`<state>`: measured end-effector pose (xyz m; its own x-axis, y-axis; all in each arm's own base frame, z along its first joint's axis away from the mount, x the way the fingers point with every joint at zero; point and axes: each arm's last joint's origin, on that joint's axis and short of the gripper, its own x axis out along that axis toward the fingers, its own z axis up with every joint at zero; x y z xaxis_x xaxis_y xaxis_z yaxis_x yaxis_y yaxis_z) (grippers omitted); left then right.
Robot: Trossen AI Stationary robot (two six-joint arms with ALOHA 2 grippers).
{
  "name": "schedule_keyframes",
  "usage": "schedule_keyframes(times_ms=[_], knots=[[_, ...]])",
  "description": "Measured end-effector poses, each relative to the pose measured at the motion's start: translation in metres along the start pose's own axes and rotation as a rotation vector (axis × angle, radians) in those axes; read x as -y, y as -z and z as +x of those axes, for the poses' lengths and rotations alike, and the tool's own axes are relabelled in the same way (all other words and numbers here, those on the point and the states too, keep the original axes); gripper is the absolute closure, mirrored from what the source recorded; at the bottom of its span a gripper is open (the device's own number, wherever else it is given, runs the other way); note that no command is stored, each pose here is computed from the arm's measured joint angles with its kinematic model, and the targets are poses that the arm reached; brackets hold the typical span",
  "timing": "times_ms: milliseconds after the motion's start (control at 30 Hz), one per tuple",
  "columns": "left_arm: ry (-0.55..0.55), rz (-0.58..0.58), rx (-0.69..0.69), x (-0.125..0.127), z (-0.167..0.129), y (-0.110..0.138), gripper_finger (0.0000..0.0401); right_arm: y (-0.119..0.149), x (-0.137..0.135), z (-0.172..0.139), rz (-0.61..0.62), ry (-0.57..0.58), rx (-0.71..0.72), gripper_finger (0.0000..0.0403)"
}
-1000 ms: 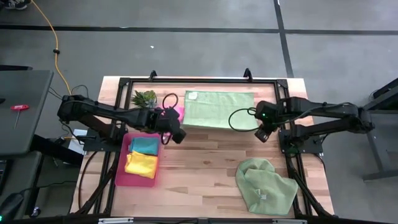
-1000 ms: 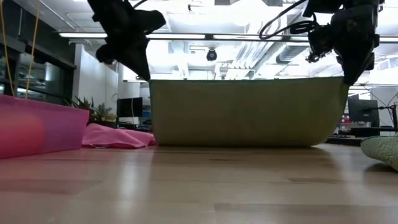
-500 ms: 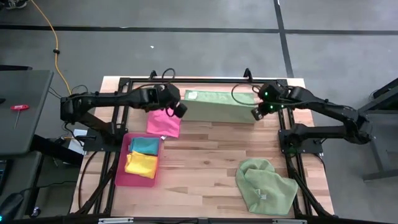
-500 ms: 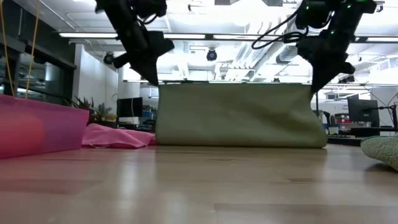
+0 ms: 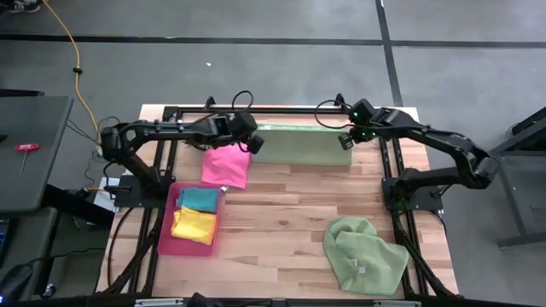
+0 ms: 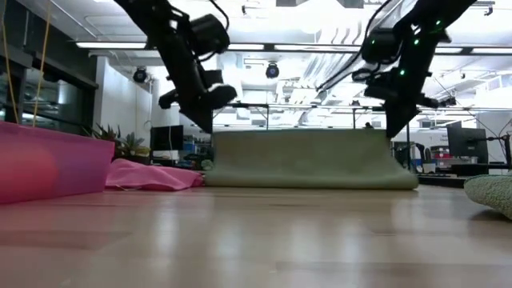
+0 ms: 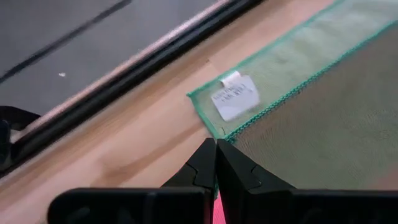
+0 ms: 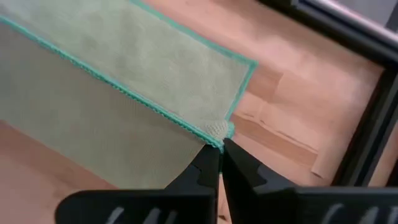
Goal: Fold microfiber towels
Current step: Fold the top green microfiber towel
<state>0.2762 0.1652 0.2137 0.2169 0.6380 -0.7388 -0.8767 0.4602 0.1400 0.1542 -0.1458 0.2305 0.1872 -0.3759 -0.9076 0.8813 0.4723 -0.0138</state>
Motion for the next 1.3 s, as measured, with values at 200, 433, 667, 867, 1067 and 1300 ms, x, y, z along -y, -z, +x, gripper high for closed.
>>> schedule_keyframes(times_ms=[200,433,667,867,1067,1300], knots=[[-0.090,-0.005,0.035,0.004,0.017,0.001,0.0401,-0.011,0.003,0.023,0.036,0.056,-0.005,0.0403],[-0.153,0.007,0.035,0.005,0.026,0.004,0.0401,-0.018,0.003,0.045,0.072,0.076,-0.029,0.0403],[-0.137,0.033,0.057,0.006,0.026,0.001,0.0401,-0.018,0.003,0.053,0.101,0.095,-0.051,0.0403],[-0.122,0.044,0.099,0.007,0.026,-0.004,0.0401,-0.016,0.004,0.053,0.132,0.120,-0.070,0.0403],[-0.130,0.037,0.097,0.005,0.030,-0.004,0.0401,-0.014,0.004,0.053,0.148,0.098,-0.099,0.0403],[-0.094,0.052,-0.007,0.008,0.049,0.008,0.0401,-0.009,0.003,0.050,0.145,0.061,-0.158,0.0403]])
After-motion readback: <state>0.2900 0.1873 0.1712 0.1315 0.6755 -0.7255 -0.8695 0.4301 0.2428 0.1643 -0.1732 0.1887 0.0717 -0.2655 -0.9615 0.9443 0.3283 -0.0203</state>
